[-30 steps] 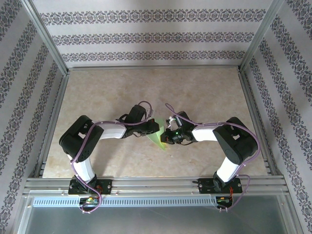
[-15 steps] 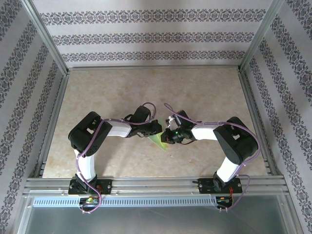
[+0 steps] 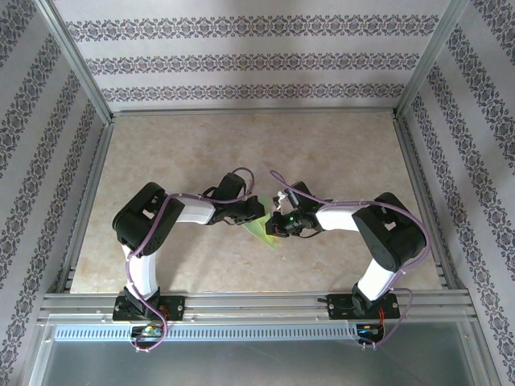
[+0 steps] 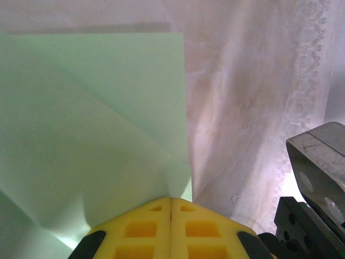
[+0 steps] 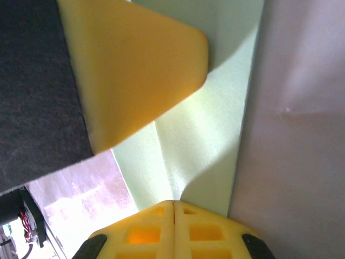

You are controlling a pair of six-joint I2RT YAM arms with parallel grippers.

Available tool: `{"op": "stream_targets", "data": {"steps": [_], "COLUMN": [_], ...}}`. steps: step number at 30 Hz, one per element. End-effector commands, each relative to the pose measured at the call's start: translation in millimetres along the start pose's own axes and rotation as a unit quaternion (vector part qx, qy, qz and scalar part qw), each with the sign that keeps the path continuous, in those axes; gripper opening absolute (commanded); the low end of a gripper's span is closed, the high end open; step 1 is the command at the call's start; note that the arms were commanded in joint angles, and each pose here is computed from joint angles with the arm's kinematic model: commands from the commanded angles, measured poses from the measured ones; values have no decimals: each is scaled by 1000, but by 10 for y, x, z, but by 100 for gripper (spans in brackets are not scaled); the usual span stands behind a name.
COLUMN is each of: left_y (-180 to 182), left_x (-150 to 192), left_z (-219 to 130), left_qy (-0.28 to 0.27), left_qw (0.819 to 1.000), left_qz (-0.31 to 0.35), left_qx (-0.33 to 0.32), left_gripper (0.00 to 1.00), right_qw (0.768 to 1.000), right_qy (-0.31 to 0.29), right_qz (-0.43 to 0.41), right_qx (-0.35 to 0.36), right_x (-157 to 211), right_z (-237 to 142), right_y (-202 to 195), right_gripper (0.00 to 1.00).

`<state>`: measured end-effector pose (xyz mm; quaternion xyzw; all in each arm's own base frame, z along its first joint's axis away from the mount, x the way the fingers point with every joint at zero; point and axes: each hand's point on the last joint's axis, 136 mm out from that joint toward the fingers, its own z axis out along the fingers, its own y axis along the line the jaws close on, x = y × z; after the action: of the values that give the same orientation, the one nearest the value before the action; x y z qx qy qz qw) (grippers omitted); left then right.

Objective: Fold a paper plane with a square sheet of paper (fold left side to right side)
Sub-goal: Fourth fold the wing at the center of the table.

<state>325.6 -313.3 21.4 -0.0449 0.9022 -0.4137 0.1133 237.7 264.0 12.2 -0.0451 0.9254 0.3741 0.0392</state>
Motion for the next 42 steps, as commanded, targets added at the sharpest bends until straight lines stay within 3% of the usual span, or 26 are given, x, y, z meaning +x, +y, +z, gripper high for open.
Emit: {"op": "stream_targets", "data": {"steps": [1, 18, 22, 27, 33, 38, 42], "left_y": [410, 848, 842, 575, 153, -119, -168], "left_x": [-169, -1015, -1184, -1301, -936, -471, -319], "left_z": [-31, -357, -420, -602, -749, -514, -306], "left_qy": [-19, -81, -91, -117, -104, -38, -6], "left_qw": [998, 993, 992, 991, 992, 997, 997], "left_qz": [-17, -15, -3, 30, 64, 72, 72], "left_qx": [-58, -86, -84, -60, -17, 16, 20], "left_gripper": [3, 3, 3, 3, 3, 3, 3], "right_qw": [987, 988, 990, 992, 993, 992, 992], "right_qy": [63, 68, 65, 54, 46, 47, 47], "right_qz": [64, 65, 66, 68, 64, 65, 64], "right_qx": [130, 123, 107, 94, 92, 97, 102], "right_x": [482, 503, 480, 410, 346, 335, 333], "right_z": [12, 19, 30, 14, -5, -4, -1], "right_y": [-685, -645, -589, -542, -512, -535, -556], "right_gripper": [0, 0, 0, 0, 0, 0, 0]}}
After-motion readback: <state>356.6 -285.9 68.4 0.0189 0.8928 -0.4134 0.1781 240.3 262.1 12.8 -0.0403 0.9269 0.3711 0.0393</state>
